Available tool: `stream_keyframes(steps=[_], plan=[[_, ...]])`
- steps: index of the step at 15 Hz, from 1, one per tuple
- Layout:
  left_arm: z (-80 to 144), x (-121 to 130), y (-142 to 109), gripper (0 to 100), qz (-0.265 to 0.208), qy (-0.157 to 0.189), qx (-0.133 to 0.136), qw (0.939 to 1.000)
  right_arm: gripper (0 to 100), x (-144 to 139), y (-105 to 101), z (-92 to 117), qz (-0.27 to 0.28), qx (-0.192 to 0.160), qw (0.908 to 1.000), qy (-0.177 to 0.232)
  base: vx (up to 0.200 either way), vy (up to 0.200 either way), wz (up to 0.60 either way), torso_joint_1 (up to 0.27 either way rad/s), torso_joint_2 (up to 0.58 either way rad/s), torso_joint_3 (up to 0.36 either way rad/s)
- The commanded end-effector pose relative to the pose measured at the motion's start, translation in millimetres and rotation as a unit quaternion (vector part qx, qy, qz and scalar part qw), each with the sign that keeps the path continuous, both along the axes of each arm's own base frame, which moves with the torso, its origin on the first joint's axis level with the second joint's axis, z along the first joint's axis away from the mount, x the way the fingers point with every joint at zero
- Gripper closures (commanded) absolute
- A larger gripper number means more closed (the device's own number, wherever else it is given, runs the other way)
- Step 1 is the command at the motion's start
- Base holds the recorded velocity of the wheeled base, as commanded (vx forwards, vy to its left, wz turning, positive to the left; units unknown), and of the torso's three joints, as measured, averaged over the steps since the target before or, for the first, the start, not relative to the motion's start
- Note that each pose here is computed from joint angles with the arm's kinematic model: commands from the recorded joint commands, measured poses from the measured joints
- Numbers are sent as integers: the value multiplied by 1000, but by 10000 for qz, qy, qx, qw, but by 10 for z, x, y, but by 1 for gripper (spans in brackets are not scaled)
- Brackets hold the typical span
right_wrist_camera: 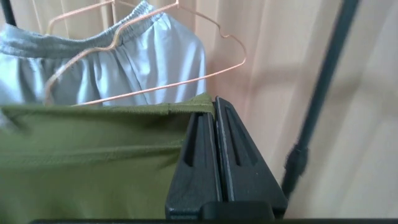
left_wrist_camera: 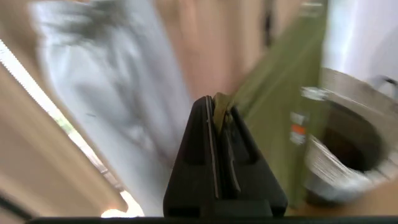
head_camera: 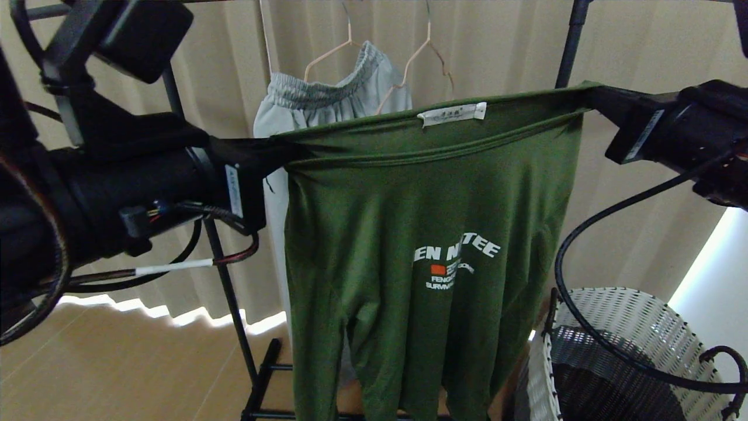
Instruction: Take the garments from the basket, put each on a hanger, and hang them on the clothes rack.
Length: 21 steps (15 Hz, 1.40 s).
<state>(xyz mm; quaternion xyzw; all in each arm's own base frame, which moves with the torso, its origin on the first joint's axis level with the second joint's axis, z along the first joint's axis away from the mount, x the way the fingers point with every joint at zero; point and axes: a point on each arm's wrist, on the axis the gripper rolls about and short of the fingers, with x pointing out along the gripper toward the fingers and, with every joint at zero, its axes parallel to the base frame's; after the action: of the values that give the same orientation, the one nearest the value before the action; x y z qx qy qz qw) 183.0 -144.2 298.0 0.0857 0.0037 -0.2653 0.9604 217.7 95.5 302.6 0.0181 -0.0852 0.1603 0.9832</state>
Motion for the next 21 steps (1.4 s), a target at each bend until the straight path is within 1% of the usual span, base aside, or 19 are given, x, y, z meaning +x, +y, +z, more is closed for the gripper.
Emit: stream_keyframes(steps=[1,3,5,6,8,12,15,16,17,19,21], plan=[[-38,266,-201,100,327,129,-19,9994,100,-351,-148,143,58,64,9998,-163,0,0,0,0,0,0],[-24,391,-295,100,552,35,-234,9982,100,-490,-192,59,103,-19,9999,2,0,0,0,0,0,0],[-116,581,-425,100,1105,32,-327,9933,100,-626,-176,-86,311,-98,9993,168,0,0,0,0,0,0],[-149,631,-459,100,1235,37,-353,9917,100,-651,-171,-126,357,-122,9991,216,0,0,0,0,0,0],[-175,648,-479,100,1236,50,-348,9917,100,-638,-156,-144,372,-138,9989,250,0,0,0,0,0,0],[-161,635,-468,100,1235,40,-360,9917,100,-510,-94,-183,349,-191,9986,361,0,0,0,0,0,0],[-83,534,-388,100,1187,-19,-414,9921,100,-395,-51,-139,303,-185,9987,356,0,0,0,0,0,0],[-41,463,-331,100,1156,-17,-415,9924,100,-294,-28,-86,243,-159,9990,325,0,0,0,0,0,0],[-23,422,-296,100,1089,3,-399,9933,100,-231,-25,-82,182,-164,9991,340,0,0,0,0,0,0],[1,270,-193,100,629,139,-314,9974,100,-61,23,-82,130,-171,9990,394,0,0,0,0,0,0],[-14,137,-110,100,169,174,-271,9993,100,55,78,-92,130,-104,9996,247,0,0,0,0,0,0]])
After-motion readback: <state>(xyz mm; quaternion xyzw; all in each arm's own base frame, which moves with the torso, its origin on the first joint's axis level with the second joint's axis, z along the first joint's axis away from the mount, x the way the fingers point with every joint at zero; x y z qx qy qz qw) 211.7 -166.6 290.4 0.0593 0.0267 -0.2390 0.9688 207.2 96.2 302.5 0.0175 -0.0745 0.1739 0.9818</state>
